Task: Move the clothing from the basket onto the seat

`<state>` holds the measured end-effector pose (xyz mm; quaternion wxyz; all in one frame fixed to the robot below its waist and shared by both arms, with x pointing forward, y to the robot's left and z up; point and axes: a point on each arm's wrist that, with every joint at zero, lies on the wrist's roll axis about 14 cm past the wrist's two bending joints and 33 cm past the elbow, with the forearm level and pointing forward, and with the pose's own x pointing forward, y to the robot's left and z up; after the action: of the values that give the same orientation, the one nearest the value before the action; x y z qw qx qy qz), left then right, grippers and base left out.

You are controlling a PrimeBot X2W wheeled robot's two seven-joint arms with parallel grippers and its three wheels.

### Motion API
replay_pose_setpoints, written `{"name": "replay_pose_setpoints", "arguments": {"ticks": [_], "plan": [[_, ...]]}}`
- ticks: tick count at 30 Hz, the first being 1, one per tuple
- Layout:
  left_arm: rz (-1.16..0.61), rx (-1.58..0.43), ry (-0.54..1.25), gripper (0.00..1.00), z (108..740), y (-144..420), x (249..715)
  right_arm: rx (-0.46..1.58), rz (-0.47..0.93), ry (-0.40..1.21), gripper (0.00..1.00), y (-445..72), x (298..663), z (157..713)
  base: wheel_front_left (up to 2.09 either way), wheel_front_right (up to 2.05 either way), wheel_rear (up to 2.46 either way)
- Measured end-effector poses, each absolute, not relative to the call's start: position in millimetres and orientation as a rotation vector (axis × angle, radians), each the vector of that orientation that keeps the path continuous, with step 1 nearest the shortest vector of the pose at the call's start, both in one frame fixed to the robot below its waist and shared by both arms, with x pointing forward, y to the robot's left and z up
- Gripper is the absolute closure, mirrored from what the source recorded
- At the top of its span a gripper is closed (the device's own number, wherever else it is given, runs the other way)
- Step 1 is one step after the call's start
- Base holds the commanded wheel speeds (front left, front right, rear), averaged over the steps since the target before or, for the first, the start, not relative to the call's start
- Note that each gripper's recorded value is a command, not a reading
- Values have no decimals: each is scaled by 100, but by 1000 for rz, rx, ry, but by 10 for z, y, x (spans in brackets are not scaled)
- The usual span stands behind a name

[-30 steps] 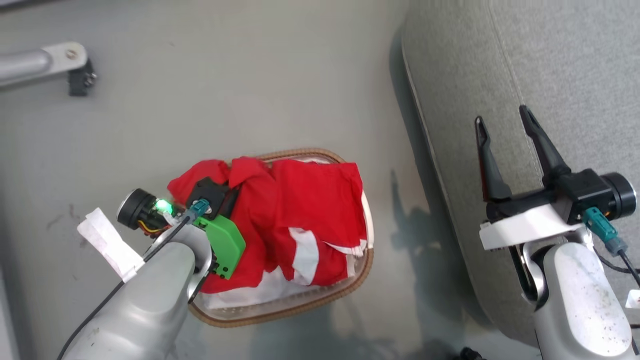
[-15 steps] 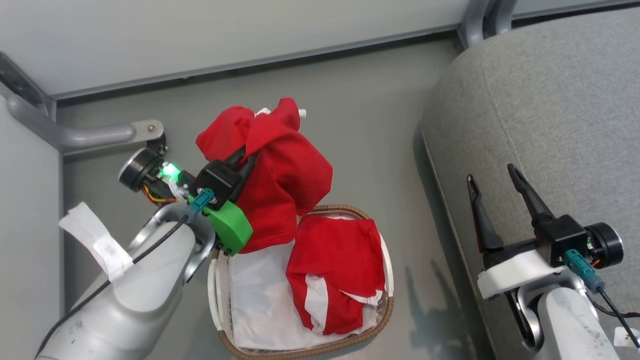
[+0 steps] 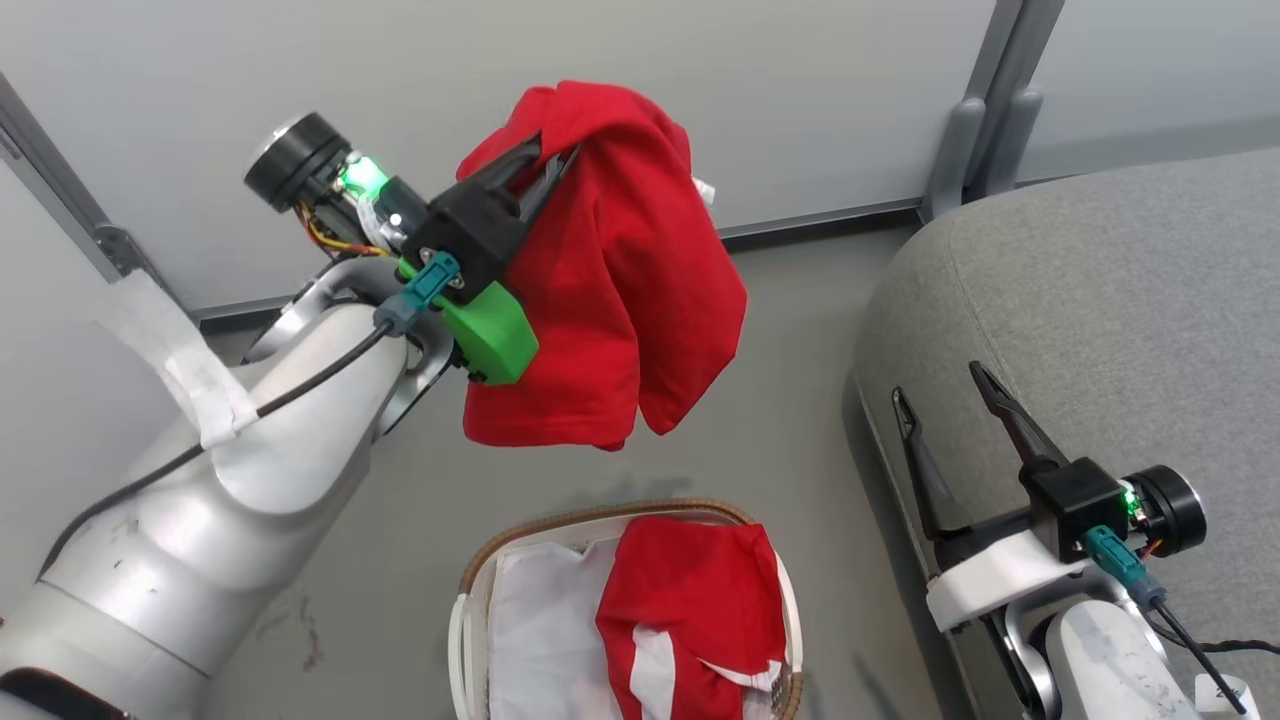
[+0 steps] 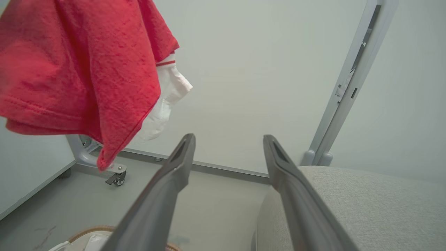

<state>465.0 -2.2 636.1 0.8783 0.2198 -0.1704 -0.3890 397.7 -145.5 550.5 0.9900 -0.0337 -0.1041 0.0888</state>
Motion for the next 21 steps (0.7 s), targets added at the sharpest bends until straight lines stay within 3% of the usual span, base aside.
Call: {"name": "replay_pose_setpoints", "arguments": {"ticks": [9,21], "plan": [[-862,503,-500,100,6928,-278,4471,-67,243,-241,0,-1234,3886,5613,0,0,0],[-945,499,-571,100,7065,-541,4222,-57,381,-300,0,-777,4009,5848,0,0,0]]}}
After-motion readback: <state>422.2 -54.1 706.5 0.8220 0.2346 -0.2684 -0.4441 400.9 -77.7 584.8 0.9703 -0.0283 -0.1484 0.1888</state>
